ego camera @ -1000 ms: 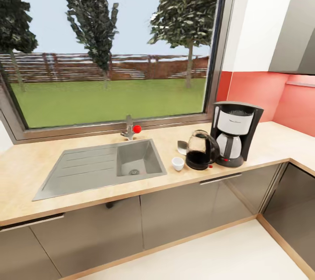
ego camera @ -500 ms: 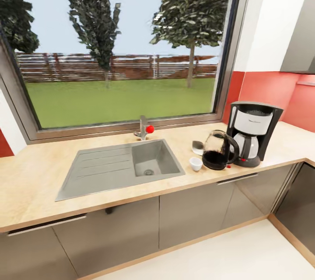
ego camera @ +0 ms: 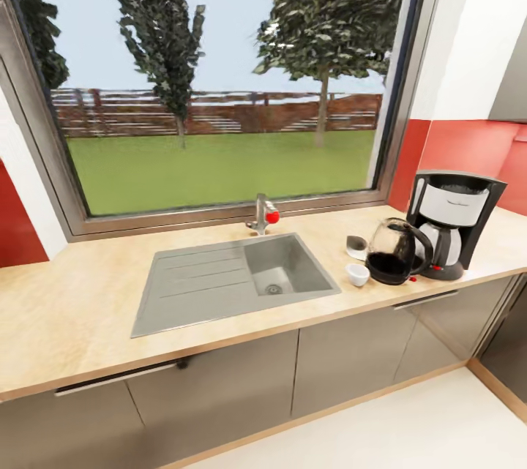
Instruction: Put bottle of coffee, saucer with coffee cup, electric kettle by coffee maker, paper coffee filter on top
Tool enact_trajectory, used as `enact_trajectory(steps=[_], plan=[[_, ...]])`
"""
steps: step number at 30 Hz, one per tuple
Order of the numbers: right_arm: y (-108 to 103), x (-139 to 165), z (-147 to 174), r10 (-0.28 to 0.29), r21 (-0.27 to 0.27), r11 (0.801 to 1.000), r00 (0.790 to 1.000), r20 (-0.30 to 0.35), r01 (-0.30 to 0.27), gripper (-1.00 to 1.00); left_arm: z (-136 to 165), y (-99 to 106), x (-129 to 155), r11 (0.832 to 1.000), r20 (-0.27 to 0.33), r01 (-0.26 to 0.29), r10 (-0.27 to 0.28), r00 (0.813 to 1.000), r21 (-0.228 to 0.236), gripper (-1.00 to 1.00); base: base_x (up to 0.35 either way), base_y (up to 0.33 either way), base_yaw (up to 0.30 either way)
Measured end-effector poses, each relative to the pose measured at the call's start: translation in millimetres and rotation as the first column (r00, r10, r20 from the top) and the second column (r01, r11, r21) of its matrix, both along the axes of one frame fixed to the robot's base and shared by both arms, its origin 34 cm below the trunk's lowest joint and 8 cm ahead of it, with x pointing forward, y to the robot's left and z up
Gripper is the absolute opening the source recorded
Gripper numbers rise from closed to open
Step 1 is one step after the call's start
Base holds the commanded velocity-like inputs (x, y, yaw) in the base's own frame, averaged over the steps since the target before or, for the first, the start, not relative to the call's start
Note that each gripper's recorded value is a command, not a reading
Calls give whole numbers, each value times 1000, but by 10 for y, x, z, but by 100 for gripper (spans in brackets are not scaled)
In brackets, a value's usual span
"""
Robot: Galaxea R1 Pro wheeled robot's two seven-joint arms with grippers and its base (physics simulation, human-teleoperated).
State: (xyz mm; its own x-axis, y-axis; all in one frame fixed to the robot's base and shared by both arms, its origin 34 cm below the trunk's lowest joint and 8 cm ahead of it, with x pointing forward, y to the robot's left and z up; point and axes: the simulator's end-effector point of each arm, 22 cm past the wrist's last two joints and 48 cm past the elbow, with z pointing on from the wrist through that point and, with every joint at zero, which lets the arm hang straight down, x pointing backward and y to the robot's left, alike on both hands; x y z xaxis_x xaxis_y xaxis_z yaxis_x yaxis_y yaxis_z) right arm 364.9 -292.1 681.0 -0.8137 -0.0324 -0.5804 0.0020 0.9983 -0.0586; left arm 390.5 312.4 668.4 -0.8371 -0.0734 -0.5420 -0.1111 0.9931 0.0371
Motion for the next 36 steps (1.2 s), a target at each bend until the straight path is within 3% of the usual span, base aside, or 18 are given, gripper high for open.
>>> enact_trajectory(steps=[11, 36], plan=[[-1, -6, -4, 0, 0, 1000, 1000, -2, 0, 100, 0, -1, 1, 1000, 0, 1, -1, 1000, 0, 100, 0, 320, -125], [-1, -7, -4, 0, 0, 1000, 1000, -2, 0, 100, -2, -18, 1, 1000, -1, 7, -7, 1000, 0, 100, 0, 11, -261]])
